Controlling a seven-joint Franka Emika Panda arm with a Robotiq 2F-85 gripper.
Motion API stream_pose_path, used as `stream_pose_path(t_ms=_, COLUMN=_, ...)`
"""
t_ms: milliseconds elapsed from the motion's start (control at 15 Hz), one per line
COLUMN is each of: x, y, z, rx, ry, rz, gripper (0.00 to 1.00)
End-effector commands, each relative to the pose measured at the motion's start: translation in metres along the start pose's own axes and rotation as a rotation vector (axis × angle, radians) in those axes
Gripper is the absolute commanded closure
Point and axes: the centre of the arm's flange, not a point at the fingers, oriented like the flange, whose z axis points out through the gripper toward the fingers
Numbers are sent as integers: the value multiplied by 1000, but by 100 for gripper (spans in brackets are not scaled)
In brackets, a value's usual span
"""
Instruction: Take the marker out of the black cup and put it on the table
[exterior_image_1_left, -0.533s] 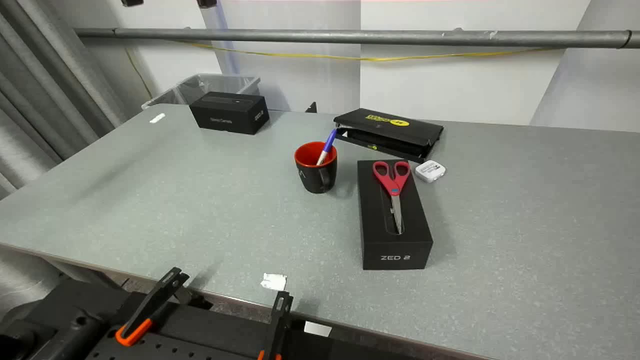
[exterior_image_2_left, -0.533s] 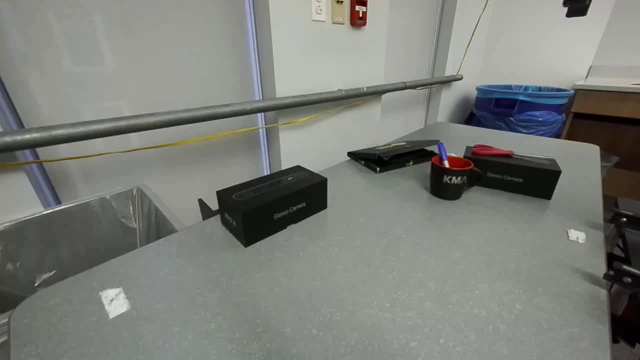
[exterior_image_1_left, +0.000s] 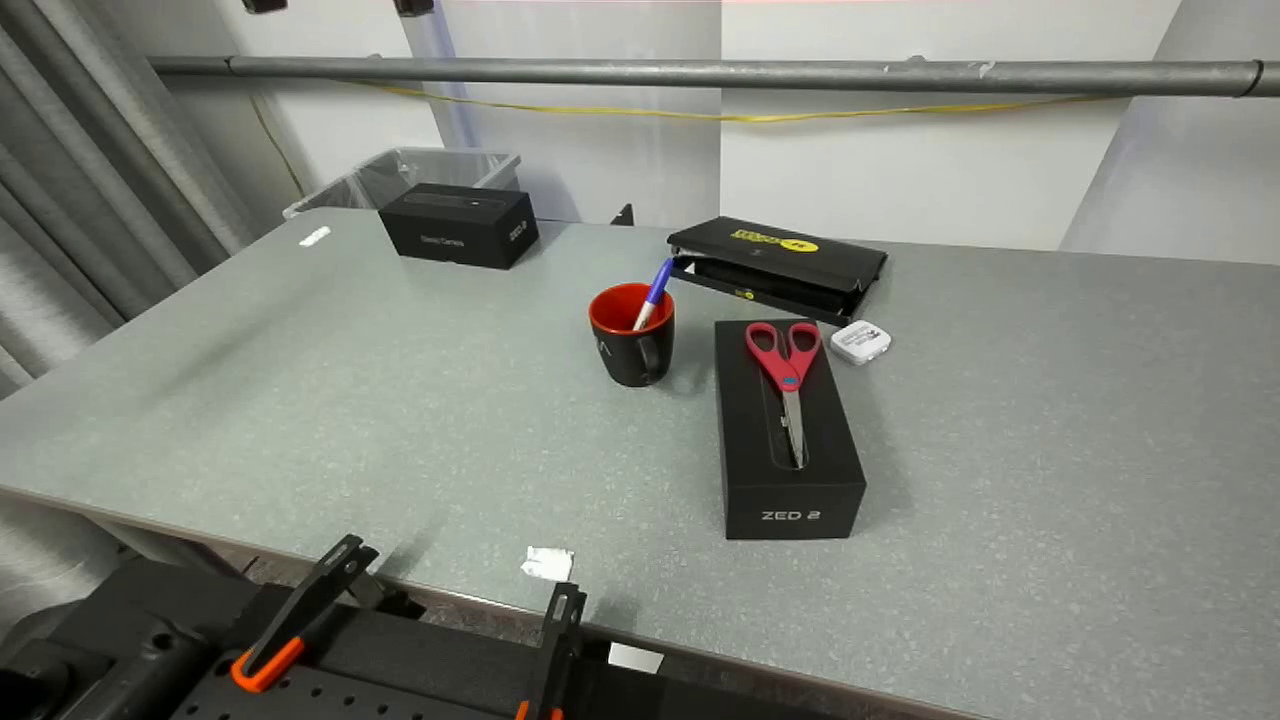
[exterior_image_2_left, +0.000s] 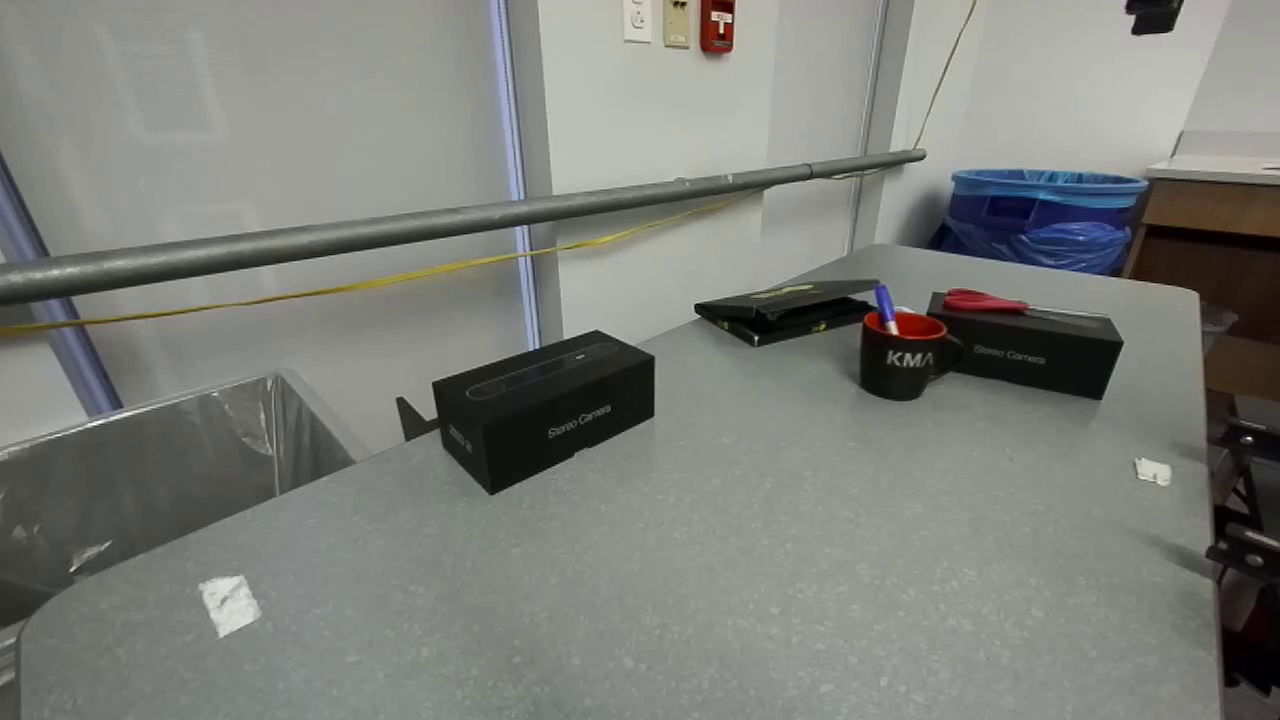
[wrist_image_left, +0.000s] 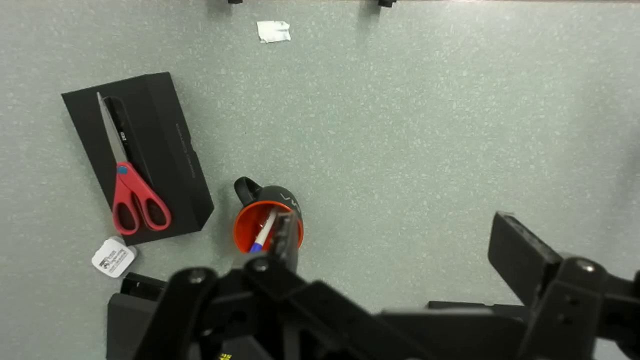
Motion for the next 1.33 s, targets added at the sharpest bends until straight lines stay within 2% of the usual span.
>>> stream_pose_path(t_ms=0, x=0, y=0, z=0, rx=0, ry=0, rz=0, gripper=0)
stream_pose_path(t_ms=200, x=1, y=0, z=1, rx=-8, ry=24, rz=1, gripper=0)
stream_pose_path(t_ms=600, x=61, y=31, z=51, rx=-39, ry=135, rz=92, gripper=0)
stream_pose_path(t_ms=867, x=99, y=68, z=89, rx=-55, ry=143, rz=177, gripper=0)
stream_pose_path(t_ms=1000, x=100, y=74, z=90, rx=-15, ry=96, rz=192, gripper=0)
stream_pose_path(t_ms=1067, x=81, y=69, z=94, rx=-27, ry=113, rz=164, gripper=0)
stream_pose_path(t_ms=1267, x=91, y=75, z=98, rx=-25, ry=104, rz=174, gripper=0)
